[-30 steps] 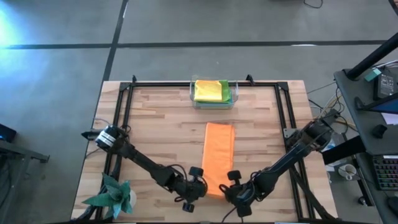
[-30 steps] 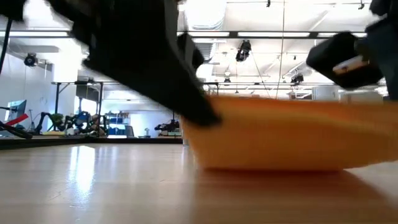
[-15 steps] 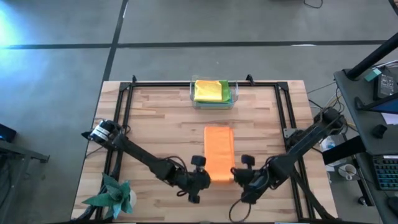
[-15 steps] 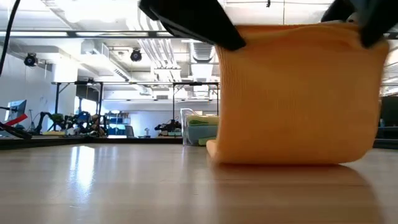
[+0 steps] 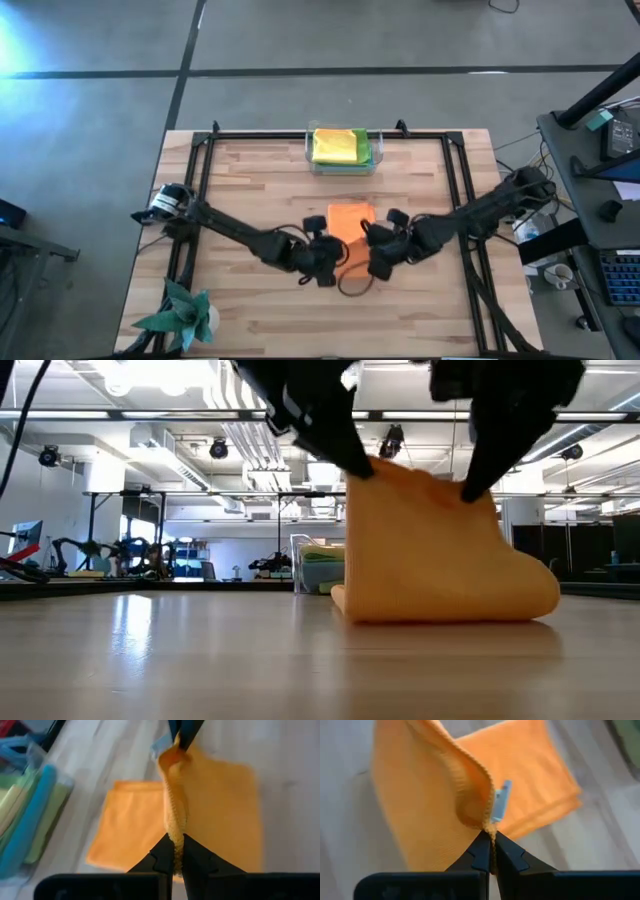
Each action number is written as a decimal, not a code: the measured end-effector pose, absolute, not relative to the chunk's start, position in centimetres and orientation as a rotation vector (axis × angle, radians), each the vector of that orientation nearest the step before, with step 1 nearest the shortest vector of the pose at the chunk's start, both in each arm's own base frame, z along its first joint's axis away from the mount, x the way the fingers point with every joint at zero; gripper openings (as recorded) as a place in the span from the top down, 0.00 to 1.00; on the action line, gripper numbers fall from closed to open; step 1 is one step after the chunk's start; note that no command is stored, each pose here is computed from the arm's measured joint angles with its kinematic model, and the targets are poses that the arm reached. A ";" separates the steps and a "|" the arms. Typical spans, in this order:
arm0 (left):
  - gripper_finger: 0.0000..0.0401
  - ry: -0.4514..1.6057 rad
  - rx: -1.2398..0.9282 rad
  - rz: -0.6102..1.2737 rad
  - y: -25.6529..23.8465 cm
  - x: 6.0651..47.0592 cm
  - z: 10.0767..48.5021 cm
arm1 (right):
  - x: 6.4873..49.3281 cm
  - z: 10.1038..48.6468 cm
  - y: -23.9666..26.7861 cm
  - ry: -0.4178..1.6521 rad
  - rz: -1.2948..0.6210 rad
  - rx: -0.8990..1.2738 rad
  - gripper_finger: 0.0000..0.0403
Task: Fold microfiber towels
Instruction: Fold the orange microfiber cloth, then stack the orange microfiber cloth on top of the yellow microfiber cloth in the transparent bin
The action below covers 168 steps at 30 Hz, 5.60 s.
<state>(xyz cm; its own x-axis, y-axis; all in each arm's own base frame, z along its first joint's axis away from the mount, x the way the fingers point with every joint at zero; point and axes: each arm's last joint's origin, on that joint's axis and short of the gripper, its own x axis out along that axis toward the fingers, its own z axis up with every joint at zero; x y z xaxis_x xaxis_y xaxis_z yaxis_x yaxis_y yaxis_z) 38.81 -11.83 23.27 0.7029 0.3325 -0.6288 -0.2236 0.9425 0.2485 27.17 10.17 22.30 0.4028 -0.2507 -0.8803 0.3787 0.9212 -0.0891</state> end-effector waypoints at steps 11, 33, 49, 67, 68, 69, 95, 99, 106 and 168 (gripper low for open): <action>0.98 0.826 0.150 0.427 -7.0 39.4 22.0 | 28.1 20.5 4.5 1.117 -0.522 0.149 0.98; 0.94 0.893 0.114 0.442 -2.4 40.3 20.7 | 28.4 19.7 0.5 1.120 -0.581 0.245 0.98; 0.72 0.891 0.144 0.504 -0.8 40.3 21.1 | 28.3 19.9 -2.4 1.100 -0.688 0.288 0.68; 0.70 0.879 -0.072 0.203 -3.9 39.7 22.6 | 20.4 23.3 1.3 1.157 -0.545 0.338 0.66; 0.70 0.882 -0.071 0.193 -4.4 39.7 22.5 | 20.0 23.2 1.6 1.143 -0.537 0.348 0.67; 0.70 0.886 -0.067 0.182 -4.9 39.5 22.3 | 19.6 23.0 1.8 1.128 -0.527 0.357 0.67; 0.65 0.863 -0.001 0.053 -9.8 39.8 20.1 | 23.1 16.8 8.3 0.982 0.001 0.039 0.45; 0.57 0.853 -0.002 0.057 -9.8 39.7 19.7 | 24.1 15.6 8.7 1.036 -0.009 0.018 0.45; 0.45 0.860 -0.005 0.061 -9.7 39.2 18.5 | 25.6 14.0 9.3 1.096 -0.019 -0.007 0.46; 0.98 0.786 0.177 0.064 -9.1 39.5 14.9 | 27.6 14.6 9.9 1.162 -0.087 0.007 0.97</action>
